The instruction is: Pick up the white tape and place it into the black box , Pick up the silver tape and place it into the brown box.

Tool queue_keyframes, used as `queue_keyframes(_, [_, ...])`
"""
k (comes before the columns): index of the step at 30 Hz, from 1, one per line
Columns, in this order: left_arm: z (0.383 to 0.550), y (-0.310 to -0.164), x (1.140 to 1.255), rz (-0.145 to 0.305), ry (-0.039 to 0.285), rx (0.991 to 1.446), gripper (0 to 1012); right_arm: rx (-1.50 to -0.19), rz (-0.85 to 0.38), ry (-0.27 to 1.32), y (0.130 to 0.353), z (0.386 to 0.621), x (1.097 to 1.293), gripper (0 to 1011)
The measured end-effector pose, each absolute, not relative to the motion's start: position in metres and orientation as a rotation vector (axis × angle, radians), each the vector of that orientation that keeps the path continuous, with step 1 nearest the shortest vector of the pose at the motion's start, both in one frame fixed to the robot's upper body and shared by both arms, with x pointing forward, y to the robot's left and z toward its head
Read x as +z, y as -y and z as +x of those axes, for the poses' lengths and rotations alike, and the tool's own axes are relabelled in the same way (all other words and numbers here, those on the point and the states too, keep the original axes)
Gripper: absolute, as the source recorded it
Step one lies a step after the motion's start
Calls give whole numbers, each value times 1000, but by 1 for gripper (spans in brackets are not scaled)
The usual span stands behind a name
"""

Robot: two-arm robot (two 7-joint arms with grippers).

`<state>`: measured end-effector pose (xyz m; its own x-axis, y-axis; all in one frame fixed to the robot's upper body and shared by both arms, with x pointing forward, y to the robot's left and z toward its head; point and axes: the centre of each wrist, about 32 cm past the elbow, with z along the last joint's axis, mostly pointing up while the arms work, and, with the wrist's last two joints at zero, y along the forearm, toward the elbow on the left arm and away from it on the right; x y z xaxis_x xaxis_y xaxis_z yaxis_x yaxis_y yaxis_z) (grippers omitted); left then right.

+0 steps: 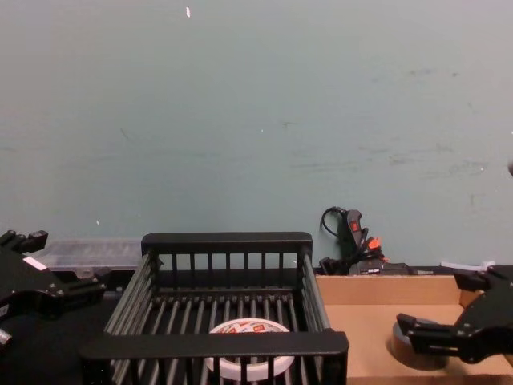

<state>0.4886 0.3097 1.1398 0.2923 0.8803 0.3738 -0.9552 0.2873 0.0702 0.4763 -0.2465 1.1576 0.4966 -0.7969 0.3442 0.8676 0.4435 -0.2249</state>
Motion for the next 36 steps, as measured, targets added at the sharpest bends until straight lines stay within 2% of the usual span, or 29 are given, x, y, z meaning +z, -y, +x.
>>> queue_keyframes(36, [489,-310,1140,304,285,1248,1002,-1035,-393,192,247,476,1160,1002])
